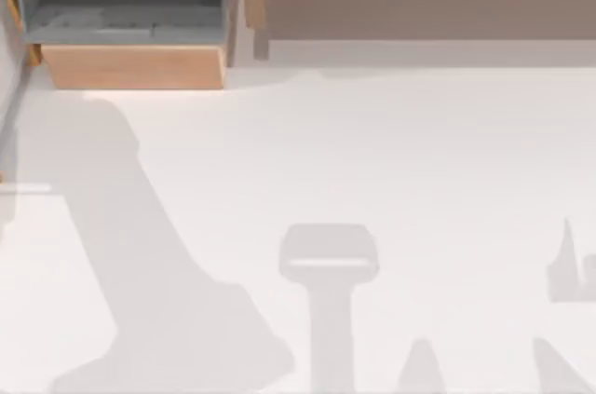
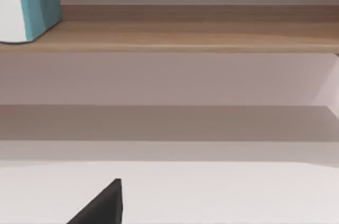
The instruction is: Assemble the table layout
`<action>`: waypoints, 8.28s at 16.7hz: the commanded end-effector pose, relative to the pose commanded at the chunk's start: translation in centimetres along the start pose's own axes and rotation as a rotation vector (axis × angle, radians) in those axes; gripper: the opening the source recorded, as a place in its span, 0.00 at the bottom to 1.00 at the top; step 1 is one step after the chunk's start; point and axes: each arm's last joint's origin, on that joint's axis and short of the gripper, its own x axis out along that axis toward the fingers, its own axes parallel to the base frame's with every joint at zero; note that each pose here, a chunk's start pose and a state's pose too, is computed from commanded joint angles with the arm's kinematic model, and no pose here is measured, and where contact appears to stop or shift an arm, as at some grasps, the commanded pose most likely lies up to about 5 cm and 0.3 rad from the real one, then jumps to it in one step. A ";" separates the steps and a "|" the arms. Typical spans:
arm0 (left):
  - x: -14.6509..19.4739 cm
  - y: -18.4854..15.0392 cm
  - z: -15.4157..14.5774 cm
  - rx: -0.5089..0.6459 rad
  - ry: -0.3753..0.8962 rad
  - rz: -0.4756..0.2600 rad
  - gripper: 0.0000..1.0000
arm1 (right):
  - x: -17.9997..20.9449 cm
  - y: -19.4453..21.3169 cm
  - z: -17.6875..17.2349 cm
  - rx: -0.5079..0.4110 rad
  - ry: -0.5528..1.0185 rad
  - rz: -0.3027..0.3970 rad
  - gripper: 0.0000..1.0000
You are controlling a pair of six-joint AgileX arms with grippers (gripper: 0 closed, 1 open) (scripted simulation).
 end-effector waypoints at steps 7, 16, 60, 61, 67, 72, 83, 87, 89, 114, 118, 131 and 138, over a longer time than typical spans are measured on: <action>0.0 0.0 0.0 0.000 0.000 0.000 0.62 | 0.0 0.0 0.0 0.000 0.000 0.000 1.00; 0.0 0.0 0.0 0.000 0.000 0.000 0.00 | 0.0 0.0 0.0 0.000 0.000 0.000 1.00; -5.4 -7.4 -35.3 0.062 0.001 -0.011 0.00 | 0.0 0.0 0.0 0.000 0.000 0.000 1.00; -5.2 -7.5 -35.6 0.056 0.002 -0.012 0.00 | 0.0 0.0 0.0 0.000 0.000 0.000 1.00; -5.1 -7.6 -35.7 0.057 0.006 -0.014 0.00 | 0.0 0.0 0.0 0.000 0.000 0.000 1.00; -5.4 -7.5 -35.5 0.058 -0.013 -0.003 0.00 | 0.0 0.0 0.0 0.000 0.000 0.000 1.00; -6.8 -7.0 -34.6 0.061 -0.103 0.054 0.00 | 0.0 0.0 0.0 0.000 0.000 0.000 1.00; -6.8 -6.9 -34.5 0.060 -0.113 0.060 0.00 | 0.0 0.0 0.0 0.000 0.000 0.000 1.00; -6.6 -6.9 -34.6 0.059 -0.107 0.056 0.00 | 0.0 0.0 0.0 0.000 0.000 0.000 1.00; -4.1 -7.5 -35.7 0.052 0.002 -0.012 0.98 | 0.0 0.0 0.0 0.000 0.000 0.000 1.00; -4.1 -7.5 -35.7 0.052 0.002 -0.012 1.00 | 0.0 0.0 0.0 0.000 0.000 0.000 1.00; -4.5 -5.3 -32.8 0.149 -0.247 0.081 1.00 | 0.0 0.0 0.0 0.000 0.000 0.000 1.00; -3.4 -1.5 -28.6 0.425 -0.639 0.307 1.00 | 0.0 0.0 0.0 0.000 0.000 0.000 1.00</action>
